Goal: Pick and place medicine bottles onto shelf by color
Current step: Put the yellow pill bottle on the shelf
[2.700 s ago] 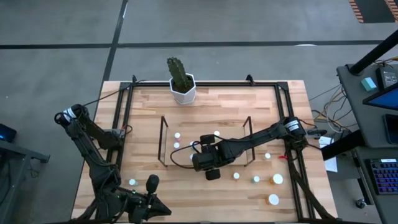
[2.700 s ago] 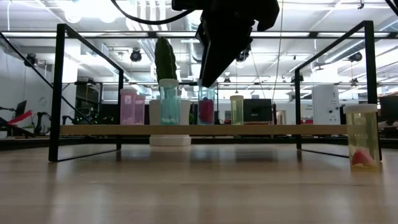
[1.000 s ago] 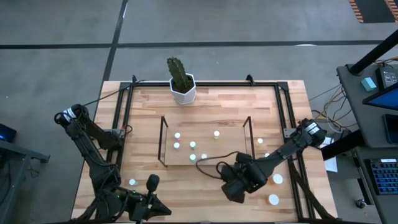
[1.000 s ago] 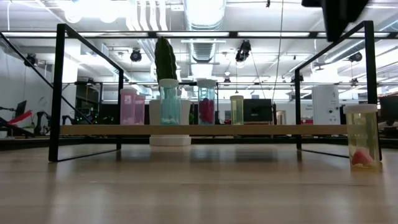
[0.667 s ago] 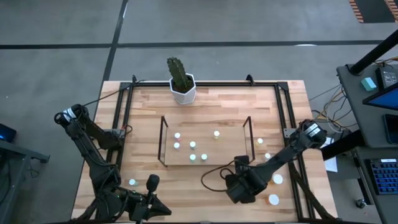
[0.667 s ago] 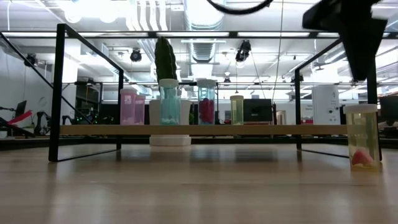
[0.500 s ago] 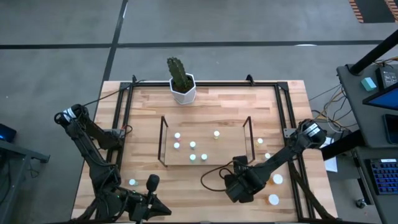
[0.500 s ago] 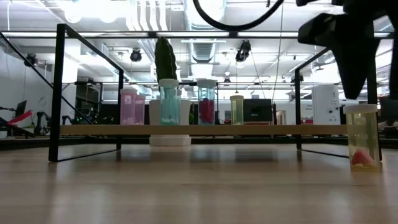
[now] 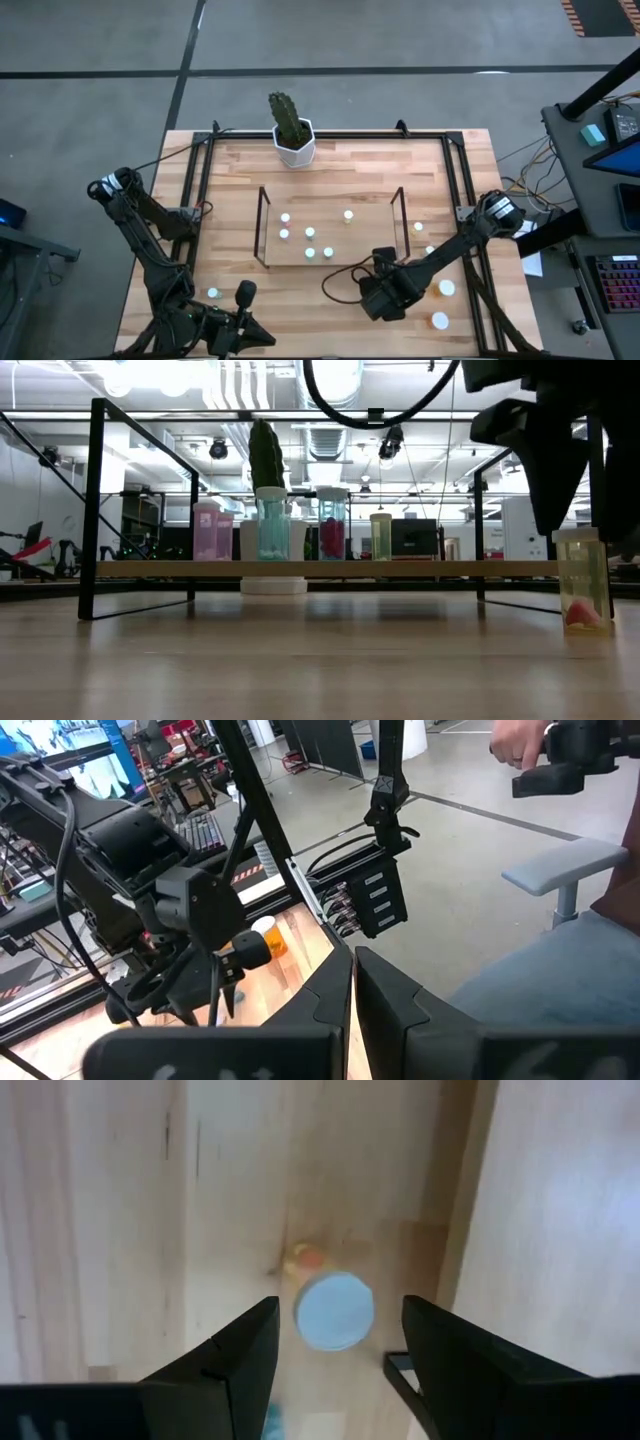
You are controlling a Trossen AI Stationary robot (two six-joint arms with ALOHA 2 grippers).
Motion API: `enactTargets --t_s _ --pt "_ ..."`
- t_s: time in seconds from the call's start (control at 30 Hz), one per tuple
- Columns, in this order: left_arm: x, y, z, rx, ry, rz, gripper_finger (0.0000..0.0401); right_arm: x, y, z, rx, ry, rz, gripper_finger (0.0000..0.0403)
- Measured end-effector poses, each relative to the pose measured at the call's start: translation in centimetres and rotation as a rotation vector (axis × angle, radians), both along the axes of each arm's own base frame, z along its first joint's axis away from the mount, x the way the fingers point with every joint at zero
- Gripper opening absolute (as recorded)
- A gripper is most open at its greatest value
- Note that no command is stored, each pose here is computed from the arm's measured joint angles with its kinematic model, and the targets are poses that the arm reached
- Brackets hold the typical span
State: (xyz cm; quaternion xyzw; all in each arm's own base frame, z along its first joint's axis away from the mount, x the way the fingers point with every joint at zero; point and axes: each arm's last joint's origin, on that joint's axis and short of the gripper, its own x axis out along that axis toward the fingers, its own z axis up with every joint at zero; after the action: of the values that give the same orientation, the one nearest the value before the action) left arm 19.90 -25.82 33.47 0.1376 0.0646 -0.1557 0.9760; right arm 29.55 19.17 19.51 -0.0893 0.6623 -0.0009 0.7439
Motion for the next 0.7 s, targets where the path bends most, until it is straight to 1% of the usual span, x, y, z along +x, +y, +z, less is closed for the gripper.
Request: enactTargets --t_s 0.17,0.23,0.5,0.6,0.7 --pt "0.00 0.00 0.00 0.000 0.000 0.000 0.0000 -0.03 0.07 -0.59 0.011 -0.014 0.003 0.0199" --pt "0.00 0.00 0.00 0.000 0.000 0.000 0.0000 -0.04 0.04 -0.67 0.011 -0.014 0.002 0.0187" --pt "0.00 0.00 0.00 0.000 0.000 0.000 0.0000 0.06 0.10 -0.64 0.018 -0.023 0.001 0.0119" --pt "0.00 0.00 0.00 0.000 0.000 0.000 0.0000 0.05 0.11 -0.63 0.019 -0.024 -0.001 0.0107" --pt "0.00 0.00 0.00 0.000 0.000 0.000 0.0000 0.11 0.17 -0.43 0.031 -0.024 -0.001 0.0108"
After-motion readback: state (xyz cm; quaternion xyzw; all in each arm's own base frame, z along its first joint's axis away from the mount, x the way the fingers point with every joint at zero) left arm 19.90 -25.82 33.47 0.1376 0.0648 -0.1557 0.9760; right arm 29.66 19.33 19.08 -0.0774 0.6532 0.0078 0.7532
